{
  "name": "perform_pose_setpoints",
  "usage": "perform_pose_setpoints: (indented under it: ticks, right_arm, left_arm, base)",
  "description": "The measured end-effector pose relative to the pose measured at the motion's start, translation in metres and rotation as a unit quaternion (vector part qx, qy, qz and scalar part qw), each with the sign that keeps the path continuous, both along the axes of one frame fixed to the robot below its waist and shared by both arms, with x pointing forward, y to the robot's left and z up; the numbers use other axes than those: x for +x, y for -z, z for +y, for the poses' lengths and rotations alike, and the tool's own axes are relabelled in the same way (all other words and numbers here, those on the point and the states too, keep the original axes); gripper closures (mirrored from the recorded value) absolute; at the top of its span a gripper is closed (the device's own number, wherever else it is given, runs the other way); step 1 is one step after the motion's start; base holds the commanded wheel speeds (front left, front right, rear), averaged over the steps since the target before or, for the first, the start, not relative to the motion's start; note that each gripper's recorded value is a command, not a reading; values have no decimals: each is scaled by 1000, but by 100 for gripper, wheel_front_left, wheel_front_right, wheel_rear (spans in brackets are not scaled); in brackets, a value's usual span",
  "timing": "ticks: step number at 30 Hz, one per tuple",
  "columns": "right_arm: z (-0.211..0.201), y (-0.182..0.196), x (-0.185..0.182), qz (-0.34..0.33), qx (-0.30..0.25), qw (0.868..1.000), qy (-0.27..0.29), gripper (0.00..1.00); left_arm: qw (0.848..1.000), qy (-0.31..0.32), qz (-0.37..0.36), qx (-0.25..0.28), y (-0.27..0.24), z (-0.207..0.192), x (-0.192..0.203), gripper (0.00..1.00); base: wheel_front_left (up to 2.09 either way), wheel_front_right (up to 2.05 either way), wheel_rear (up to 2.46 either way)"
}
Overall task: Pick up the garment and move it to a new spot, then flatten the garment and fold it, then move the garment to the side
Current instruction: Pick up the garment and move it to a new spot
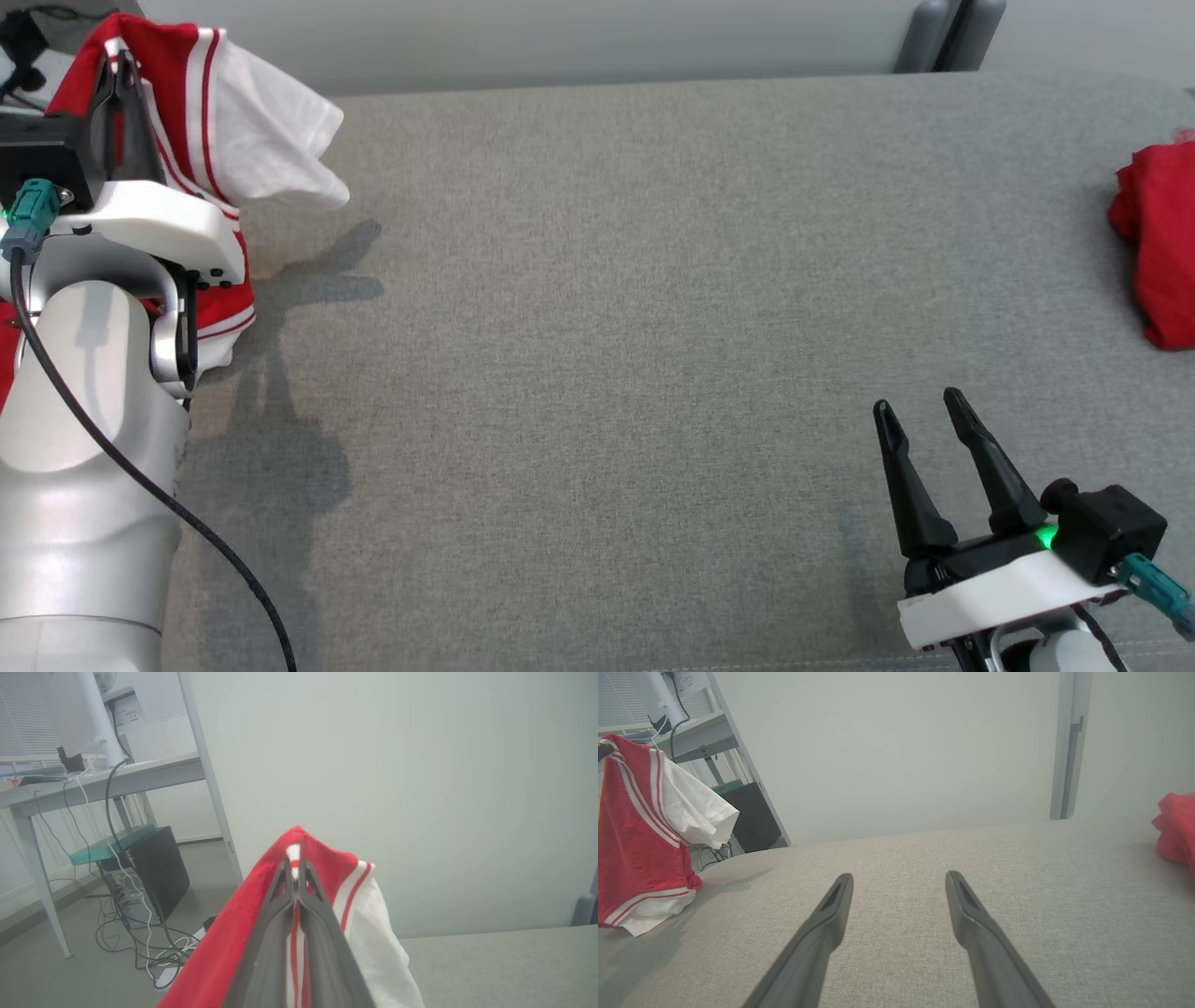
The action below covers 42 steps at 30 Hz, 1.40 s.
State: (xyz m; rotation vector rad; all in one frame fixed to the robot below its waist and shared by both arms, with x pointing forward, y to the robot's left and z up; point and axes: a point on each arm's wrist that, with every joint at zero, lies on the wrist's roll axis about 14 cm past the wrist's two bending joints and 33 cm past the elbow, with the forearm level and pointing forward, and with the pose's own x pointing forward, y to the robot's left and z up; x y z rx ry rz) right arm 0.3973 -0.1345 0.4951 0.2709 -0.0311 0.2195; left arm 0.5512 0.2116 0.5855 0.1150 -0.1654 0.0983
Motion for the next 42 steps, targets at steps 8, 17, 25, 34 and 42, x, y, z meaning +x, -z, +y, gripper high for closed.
perform_pose_setpoints:
  ticks: [8, 17, 25, 34, 42]
  right_arm:
    - [-11, -17, -34, -19, 9, 999, 26, 0]
    - [-31, -24, -56, -31, 13, 998, 61, 0]
    - [-41, -26, -64, -36, 14, 996, 80, 0]
    - [-52, -24, -70, -32, 15, 994, 99, 0]
    - [-56, -13, -68, -13, 12, 994, 107, 0]
  left_arm:
    - [988, 100, -94, -76, -93, -57, -22, 100]
    - [961, 200, -139, -130, -156, -128, -45, 100]
    - [931, 287, -165, -152, -187, -190, -70, 100]
    - [913, 333, -171, -162, -200, -232, -78, 100]
    - [930, 318, -59, -175, -102, -241, -52, 100]
  base:
    - [0, 0, 0]
    - [0, 0, 0]
    - [0, 0, 0]
    - [0, 0, 0]
    - [0, 0, 0]
